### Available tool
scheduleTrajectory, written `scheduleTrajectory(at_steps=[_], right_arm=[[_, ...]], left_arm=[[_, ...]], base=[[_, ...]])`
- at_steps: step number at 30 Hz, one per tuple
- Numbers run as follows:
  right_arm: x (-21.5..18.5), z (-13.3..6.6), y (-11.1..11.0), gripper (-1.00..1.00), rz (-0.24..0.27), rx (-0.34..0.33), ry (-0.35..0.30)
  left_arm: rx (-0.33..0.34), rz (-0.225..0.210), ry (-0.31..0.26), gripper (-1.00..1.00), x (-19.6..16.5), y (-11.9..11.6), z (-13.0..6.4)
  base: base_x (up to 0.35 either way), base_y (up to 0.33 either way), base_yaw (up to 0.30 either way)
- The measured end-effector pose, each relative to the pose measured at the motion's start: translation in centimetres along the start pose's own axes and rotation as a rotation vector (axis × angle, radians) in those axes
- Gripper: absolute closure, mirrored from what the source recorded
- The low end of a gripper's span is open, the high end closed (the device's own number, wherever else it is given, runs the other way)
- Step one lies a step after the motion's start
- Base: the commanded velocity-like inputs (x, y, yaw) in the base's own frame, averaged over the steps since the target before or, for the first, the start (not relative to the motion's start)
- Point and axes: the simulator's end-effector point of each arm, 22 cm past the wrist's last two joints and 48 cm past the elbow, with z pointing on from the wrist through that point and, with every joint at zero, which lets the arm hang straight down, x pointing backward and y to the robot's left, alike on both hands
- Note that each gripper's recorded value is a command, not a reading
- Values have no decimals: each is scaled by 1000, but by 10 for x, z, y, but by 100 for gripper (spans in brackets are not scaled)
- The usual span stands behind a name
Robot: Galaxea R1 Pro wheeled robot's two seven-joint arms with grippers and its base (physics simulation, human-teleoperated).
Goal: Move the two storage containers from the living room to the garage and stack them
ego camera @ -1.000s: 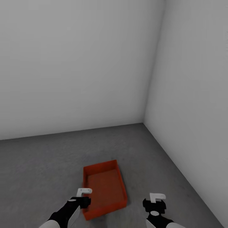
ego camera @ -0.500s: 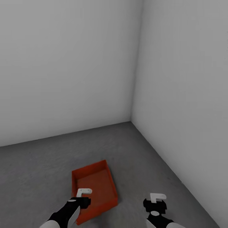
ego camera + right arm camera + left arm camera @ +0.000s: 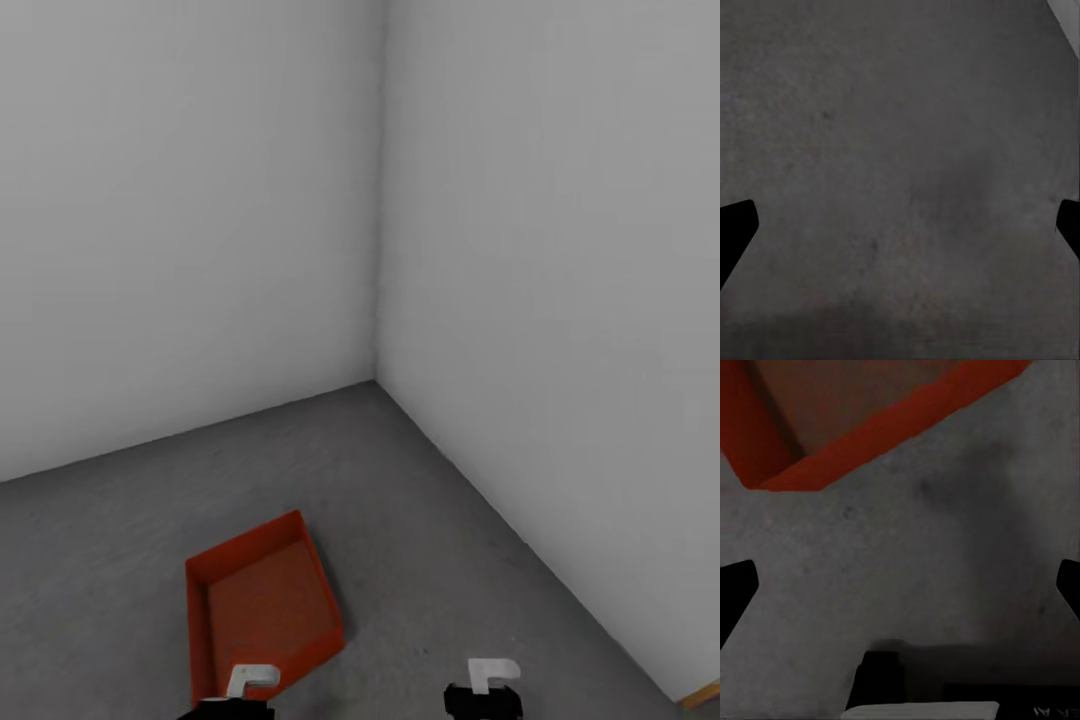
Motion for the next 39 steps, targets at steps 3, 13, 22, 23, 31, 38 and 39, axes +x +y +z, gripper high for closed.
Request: scheduleTrajectory(at_steps=[3, 13, 22, 23, 31, 38, 39], right_arm=[[40, -10, 19, -100, -16, -56, 70], [153, -46, 42, -100, -31, -181, 233], [179, -54, 45, -100, -58, -214, 325], [186, -57, 48, -100, -66, -230, 357], [255, -98, 64, -100, -51, -311, 416], [255, -98, 62, -100, -47, -308, 407], [255, -98, 62, -100, -47, -308, 406]], left_arm=[[-1, 0, 4, -100, 4, 0, 0], [0, 2, 68, -100, 61, 1, 1], [-18, -4, 33, -100, 91, 14, 2], [-17, -4, 32, -100, 91, 14, 2], [-14, -3, 78, -100, 128, 11, -2], [-14, -2, 89, -100, 133, 11, -3], [-14, -1, 93, -100, 135, 10, -3]], base=[[0, 0, -283], [0, 0, -283], [0, 0, -283], [0, 0, -283], [0, 0, -280], [0, 0, -248], [0, 0, -229]])
